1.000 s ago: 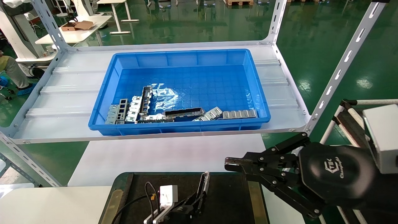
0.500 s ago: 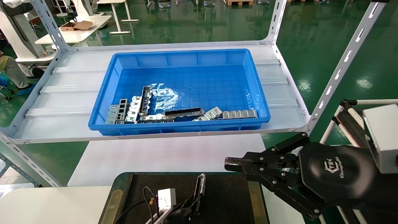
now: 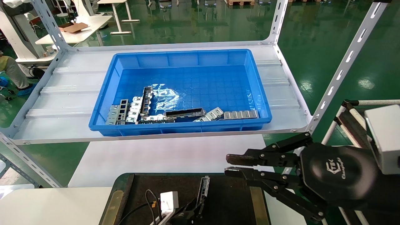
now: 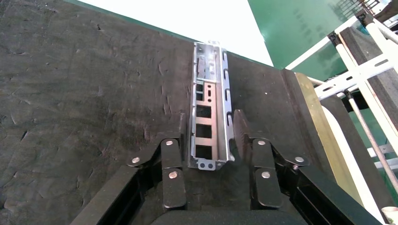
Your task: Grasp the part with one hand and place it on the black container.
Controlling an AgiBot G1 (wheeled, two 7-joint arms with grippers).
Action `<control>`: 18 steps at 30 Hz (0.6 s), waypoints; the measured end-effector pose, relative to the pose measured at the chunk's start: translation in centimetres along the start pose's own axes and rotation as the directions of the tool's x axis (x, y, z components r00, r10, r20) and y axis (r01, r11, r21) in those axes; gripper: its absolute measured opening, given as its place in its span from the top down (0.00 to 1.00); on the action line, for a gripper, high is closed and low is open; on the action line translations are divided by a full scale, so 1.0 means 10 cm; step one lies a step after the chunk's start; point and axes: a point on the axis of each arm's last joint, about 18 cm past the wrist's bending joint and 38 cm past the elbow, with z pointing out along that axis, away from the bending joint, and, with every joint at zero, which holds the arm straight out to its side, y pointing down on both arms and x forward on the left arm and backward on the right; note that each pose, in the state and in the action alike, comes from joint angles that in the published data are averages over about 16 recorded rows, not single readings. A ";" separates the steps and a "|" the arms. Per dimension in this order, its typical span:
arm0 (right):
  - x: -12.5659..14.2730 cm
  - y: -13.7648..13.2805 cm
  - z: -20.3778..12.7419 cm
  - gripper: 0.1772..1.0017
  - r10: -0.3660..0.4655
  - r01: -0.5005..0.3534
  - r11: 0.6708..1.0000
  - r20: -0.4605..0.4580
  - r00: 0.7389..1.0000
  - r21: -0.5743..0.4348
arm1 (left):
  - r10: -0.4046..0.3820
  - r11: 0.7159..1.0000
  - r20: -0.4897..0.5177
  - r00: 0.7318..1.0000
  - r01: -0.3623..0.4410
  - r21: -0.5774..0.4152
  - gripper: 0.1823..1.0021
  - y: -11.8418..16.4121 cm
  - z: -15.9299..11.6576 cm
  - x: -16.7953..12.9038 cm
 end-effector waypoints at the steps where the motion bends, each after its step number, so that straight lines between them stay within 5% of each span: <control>1: 0.00 0.00 0.00 0.92 0.000 0.000 1.000 0.000 1.000 0.000 | 0.000 1.000 -0.001 1.000 0.000 0.000 0.72 0.00 0.00 0.00; 10: 0.00 0.00 0.00 0.80 0.000 0.000 1.000 0.000 1.000 0.000 | 0.027 1.000 -0.036 0.999 -0.027 0.003 0.57 -0.05 -0.04 0.03; 18: 0.00 0.00 0.00 0.59 0.000 0.000 1.000 0.000 1.000 0.000 | 0.099 0.995 -0.118 0.988 -0.100 -0.002 0.38 -0.19 -0.14 0.04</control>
